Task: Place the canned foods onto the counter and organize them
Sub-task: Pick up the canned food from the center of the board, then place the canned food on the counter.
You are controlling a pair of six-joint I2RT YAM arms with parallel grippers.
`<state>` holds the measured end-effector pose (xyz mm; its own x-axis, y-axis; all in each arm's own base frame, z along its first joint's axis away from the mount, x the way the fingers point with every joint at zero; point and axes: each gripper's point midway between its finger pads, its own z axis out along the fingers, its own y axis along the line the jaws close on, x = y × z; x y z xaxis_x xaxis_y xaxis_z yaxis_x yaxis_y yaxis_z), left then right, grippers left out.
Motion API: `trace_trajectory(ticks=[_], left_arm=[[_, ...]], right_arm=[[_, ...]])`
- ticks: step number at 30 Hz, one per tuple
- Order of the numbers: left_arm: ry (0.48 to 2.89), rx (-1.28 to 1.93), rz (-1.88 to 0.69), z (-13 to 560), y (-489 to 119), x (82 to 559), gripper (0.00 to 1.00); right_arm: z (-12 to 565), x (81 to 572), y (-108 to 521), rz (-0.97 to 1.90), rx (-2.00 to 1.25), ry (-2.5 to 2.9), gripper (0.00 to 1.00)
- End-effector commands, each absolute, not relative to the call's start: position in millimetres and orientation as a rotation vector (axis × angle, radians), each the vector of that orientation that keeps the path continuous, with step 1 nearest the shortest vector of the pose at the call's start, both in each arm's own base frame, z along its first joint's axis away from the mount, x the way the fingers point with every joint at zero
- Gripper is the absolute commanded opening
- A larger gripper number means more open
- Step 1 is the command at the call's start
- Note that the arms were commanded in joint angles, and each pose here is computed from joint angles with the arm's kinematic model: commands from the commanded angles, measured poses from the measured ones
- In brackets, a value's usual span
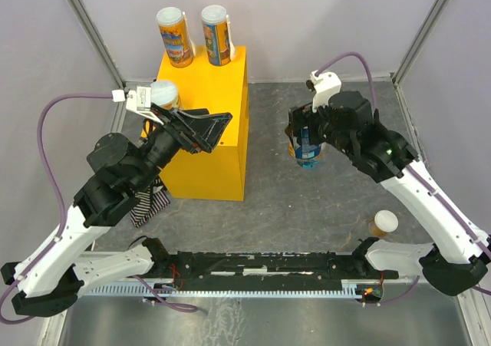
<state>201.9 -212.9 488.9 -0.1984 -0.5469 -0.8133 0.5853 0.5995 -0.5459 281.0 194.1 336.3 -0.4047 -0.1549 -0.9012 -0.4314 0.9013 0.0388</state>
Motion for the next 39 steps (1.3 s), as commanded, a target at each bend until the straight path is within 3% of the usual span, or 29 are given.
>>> trace_trajectory(ticks=[1, 21, 39], left_arm=[[1.4, -0.004, -1.032, 508, -205, 201, 1.0], [1.355, 0.087, -1.134, 541, -215, 182, 0.99], [1.32, 0.096, -1.116, 557, -199, 172, 0.98]], right_arm=[[441, 295, 201, 0.392, -0.354, 1.688, 0.02], [555, 311, 236, 0.531, -0.365, 1.392, 0.02], [575, 328, 292, 0.619, -0.442, 1.294, 0.02]])
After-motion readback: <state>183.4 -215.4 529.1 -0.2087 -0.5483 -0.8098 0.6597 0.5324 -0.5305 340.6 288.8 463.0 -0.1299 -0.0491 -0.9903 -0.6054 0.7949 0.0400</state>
